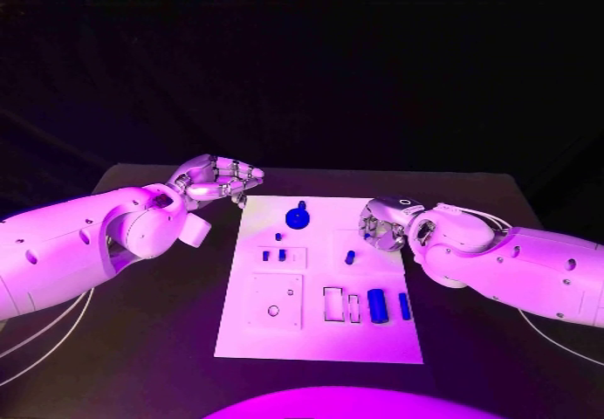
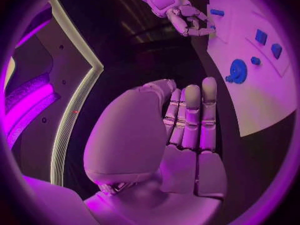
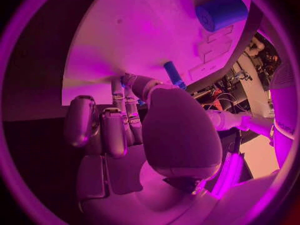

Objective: Assemble the parts on the task board

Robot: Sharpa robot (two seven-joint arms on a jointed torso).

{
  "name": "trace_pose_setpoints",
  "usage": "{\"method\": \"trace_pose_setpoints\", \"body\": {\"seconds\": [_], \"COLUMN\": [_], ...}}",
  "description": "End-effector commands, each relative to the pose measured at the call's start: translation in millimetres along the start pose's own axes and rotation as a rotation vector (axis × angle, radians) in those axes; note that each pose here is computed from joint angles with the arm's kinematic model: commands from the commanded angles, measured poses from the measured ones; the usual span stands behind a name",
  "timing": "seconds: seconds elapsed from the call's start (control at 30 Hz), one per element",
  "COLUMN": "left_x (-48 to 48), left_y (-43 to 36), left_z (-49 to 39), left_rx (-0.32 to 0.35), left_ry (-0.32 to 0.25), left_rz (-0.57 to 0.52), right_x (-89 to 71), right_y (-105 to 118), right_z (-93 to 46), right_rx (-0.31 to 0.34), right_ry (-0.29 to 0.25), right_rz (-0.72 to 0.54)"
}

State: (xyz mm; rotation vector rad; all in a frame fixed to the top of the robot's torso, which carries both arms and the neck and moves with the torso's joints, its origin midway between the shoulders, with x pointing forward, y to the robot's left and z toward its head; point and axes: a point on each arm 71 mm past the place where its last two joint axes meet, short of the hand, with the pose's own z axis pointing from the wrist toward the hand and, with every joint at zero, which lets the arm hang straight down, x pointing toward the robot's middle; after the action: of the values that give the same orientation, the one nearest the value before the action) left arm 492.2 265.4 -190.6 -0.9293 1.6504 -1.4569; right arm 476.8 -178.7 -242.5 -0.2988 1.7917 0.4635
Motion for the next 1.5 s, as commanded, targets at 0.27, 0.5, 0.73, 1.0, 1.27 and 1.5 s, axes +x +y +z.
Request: {"method": "trace_pose_setpoints", "body": {"seconds": [0.27,0.5,0.73,1.0,1.27,1.5], "left_x": [1.6,1.4,1.5,3.3,7.0,9.1], "left_y": [-1.1,-0.9,-0.9,-0.6,-0.8,-1.1], "left_z": [0.9,0.8,0.7,0.8,1.3,1.7], "left_rx": [0.004,0.003,0.001,-0.008,-0.013,-0.013], "left_ry": [0.013,0.012,0.01,0.017,0.031,0.037], "left_rz": [-0.006,-0.007,-0.007,-0.009,-0.012,-0.014], "right_x": [-3.6,-13.5,-23.0,-25.4,-22.2,-14.6], "right_y": [-4,-3,8,34,65,89], "right_z": [-10.1,-18.9,-28.2,-31.5,-26.1,-19.9], "right_rx": [0.004,-0.009,-0.043,-0.113,-0.178,-0.221], "right_ry": [-0.056,-0.099,-0.132,-0.142,-0.121,-0.055], "right_rz": [0.003,0.028,0.052,0.077,0.095,0.102]}}
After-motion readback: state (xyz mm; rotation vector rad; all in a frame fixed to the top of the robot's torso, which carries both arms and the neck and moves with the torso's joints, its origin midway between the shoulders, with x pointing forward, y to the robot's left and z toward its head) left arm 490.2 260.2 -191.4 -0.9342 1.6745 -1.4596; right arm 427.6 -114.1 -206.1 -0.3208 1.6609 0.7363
